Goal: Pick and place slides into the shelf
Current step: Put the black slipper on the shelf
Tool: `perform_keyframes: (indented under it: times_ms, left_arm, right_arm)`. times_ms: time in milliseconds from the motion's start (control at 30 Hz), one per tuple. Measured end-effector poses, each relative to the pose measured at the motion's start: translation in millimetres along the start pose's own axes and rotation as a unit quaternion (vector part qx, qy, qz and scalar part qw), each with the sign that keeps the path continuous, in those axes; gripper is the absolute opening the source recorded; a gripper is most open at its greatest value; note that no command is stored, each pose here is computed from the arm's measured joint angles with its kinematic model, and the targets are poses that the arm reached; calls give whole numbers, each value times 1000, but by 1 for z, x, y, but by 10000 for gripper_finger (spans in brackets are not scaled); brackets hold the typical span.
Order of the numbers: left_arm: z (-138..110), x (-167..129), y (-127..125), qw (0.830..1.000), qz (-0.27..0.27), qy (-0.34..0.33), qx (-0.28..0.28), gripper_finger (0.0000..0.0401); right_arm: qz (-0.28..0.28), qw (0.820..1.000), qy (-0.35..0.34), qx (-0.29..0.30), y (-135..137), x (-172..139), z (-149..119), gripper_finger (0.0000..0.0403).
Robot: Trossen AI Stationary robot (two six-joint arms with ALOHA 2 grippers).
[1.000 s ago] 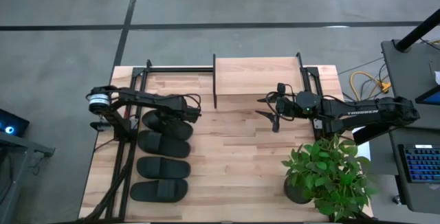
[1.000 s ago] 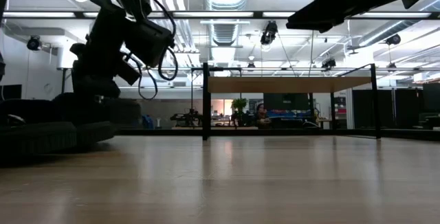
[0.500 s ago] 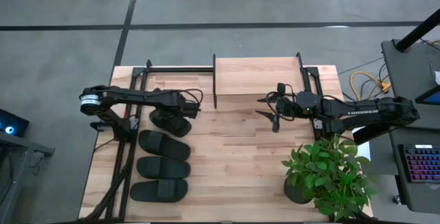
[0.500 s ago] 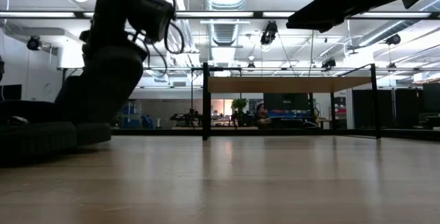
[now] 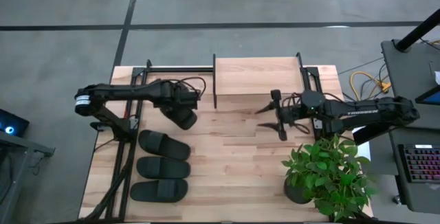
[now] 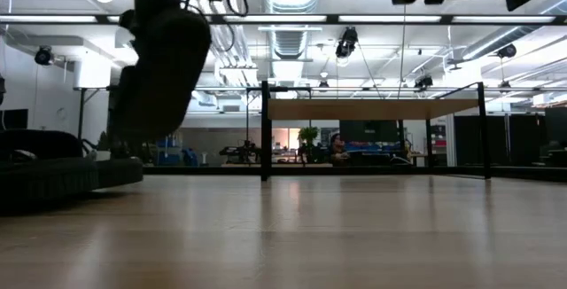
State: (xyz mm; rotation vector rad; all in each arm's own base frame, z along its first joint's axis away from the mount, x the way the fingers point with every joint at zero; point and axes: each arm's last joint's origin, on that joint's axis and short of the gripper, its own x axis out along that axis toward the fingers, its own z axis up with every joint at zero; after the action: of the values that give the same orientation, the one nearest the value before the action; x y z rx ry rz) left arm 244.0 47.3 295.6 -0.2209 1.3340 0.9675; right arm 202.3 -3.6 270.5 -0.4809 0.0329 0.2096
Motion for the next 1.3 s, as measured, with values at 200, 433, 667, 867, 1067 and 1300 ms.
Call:
perform_keyframes:
  times_ms: [200, 433, 667, 867, 1067, 1300]
  left_arm:
    - [8, -6, -2, 1000, -7, -9, -15, 0]
    - [25, -5, -14, 1000, 11, -16, -11, 0]
    - [47, -11, -25, 998, 31, -45, 27, 0]
    - [58, -18, -33, 994, 54, -78, 59, 0]
    - [62, -24, -38, 991, 43, -101, 72, 0]
    - [62, -28, -38, 991, 35, -111, 71, 0]
  right_arm:
    - [-4, 995, -1, -100, 10, 18, -2, 233]
    - [6, 986, -16, -166, 19, 47, -2, 276]
    - [37, 984, 17, -176, 13, 88, 3, 266]
    - [37, 978, 95, -183, 2, 116, 11, 254]
    - [47, 972, 125, -194, -6, 133, 19, 246]
    - [24, 957, 158, -240, -11, 148, 19, 244]
